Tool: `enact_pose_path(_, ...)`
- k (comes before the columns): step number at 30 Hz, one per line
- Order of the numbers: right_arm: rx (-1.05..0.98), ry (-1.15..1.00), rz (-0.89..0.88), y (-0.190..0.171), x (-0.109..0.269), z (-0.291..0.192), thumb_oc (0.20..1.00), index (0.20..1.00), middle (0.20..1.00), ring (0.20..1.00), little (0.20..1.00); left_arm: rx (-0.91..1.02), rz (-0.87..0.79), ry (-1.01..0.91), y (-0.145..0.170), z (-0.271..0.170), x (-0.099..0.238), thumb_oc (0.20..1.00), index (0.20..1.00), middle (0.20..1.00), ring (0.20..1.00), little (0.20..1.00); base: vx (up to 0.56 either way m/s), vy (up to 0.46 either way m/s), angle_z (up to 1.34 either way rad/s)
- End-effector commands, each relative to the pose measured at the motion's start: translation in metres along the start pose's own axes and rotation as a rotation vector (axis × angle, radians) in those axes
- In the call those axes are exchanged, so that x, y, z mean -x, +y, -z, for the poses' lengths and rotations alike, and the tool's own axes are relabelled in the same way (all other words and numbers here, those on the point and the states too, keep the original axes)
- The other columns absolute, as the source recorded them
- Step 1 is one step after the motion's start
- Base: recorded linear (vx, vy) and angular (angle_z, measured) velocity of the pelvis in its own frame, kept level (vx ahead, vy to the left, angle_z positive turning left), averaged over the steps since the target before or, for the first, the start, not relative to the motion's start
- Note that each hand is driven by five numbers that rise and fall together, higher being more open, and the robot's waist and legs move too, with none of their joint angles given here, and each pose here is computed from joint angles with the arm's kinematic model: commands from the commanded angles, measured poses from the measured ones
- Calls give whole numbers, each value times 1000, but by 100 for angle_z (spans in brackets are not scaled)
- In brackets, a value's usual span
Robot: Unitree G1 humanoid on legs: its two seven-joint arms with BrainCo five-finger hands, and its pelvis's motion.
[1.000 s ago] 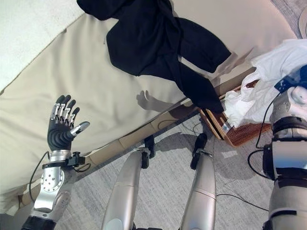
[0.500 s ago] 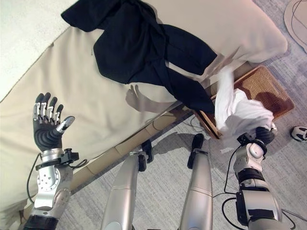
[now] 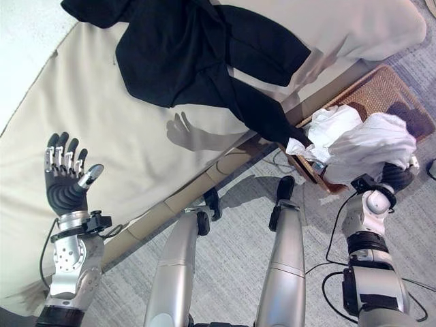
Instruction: Pick up clothes into the bucket
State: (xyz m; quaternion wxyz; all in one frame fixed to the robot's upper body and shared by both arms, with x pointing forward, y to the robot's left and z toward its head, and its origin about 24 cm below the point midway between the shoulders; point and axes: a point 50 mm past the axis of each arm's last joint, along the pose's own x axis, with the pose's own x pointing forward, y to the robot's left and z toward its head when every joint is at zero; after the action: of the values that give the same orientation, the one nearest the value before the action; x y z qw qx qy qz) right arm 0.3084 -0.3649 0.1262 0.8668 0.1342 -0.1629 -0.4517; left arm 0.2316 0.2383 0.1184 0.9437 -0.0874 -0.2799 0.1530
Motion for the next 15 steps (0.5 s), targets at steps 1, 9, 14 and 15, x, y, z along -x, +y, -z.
enact_pose_path(1, -16, -230, -46, 12, -15, -53, 200, 200, 200, 200, 200, -35, -18, -145, 11, -24, -1, 1000, 1000, 1000, 1000, 1000, -2, -25, -3)
enact_pose_path(9, -46, -329, -59, 29, -24, -85, 200, 200, 200, 200, 200, -26, -1, -160, 8, -28, -2, 1000, 1000, 1000, 1000, 1000, 4, -9, 0)
enact_pose_path(14, -24, -249, -46, 31, -24, -68, 200, 200, 200, 200, 200, -15, 7, -158, 6, -29, 0, 953, 953, 953, 953, 953, 6, -16, 3)
enact_pose_path(15, -17, -213, -28, 28, -24, -59, 200, 200, 200, 200, 200, -11, 10, -153, 5, -29, 1, 959, 959, 959, 959, 959, 0, 0, 0)
